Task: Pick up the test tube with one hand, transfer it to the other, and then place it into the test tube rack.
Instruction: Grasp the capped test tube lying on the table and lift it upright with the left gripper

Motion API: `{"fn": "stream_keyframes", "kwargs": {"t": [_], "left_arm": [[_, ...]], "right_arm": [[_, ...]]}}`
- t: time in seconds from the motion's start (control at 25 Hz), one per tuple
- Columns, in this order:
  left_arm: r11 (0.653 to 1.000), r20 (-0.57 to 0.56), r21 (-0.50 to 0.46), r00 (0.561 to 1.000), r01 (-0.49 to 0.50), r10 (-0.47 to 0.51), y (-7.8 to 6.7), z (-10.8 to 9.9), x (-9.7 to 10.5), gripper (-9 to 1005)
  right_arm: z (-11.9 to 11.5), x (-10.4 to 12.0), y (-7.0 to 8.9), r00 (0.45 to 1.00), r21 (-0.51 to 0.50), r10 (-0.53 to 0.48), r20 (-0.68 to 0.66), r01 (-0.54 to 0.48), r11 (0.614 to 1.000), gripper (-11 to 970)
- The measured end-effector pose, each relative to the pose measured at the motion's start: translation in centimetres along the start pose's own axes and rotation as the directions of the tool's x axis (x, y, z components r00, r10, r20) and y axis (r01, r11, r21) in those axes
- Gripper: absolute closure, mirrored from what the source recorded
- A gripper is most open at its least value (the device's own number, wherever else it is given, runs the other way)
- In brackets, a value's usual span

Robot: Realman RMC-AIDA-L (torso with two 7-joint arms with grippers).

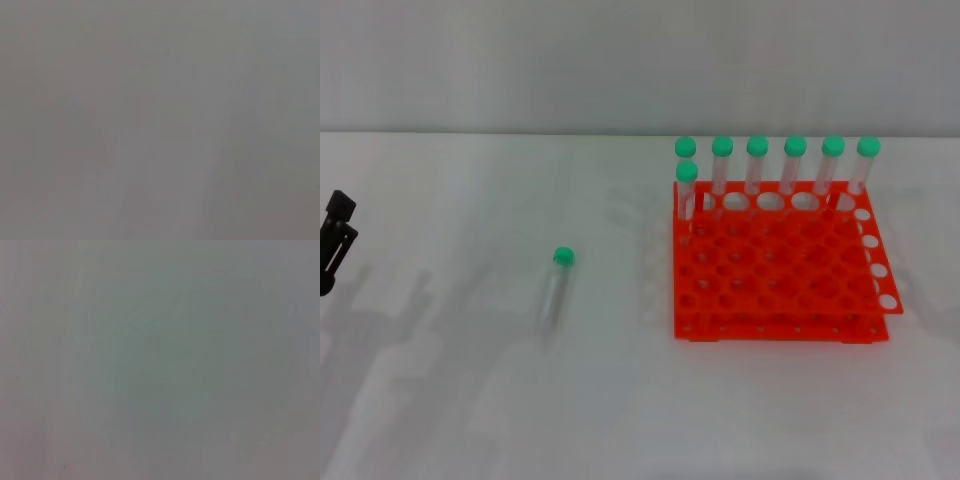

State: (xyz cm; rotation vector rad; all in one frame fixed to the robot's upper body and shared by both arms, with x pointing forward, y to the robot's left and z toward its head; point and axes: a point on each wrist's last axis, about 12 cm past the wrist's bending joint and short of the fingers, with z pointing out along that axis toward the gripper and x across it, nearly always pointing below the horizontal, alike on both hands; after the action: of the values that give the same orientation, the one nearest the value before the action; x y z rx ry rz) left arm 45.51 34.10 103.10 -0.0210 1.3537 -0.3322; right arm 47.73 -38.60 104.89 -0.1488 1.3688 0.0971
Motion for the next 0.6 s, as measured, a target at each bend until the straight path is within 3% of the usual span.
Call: {"fn": "stream_keyframes", "kwargs": {"t": [0.16,0.32,0.6], "left_arm": [[1.000,0.011,0.011,1.000,0.017,-0.017,0.0,0.4,-0.3,184],[0.997,0.015,0.023,0.997,0.073,-0.074,0.3,0.8,-0.5,185],[0.999,0.022,0.020,0.999,0.028,-0.029,0.3,0.3,-0.6,187]], "right_arm": [[-0.1,0.1,0.1,1.000,0.008,0.008,0.002,-0.008,1.000,73],[-0.4,0.2,0.3,1.000,0.017,0.018,0.007,-0.018,1.000,81],[-0.5,0.5,1.2,1.000,0.004,-0.024,0.013,0.024,1.000,81]]}}
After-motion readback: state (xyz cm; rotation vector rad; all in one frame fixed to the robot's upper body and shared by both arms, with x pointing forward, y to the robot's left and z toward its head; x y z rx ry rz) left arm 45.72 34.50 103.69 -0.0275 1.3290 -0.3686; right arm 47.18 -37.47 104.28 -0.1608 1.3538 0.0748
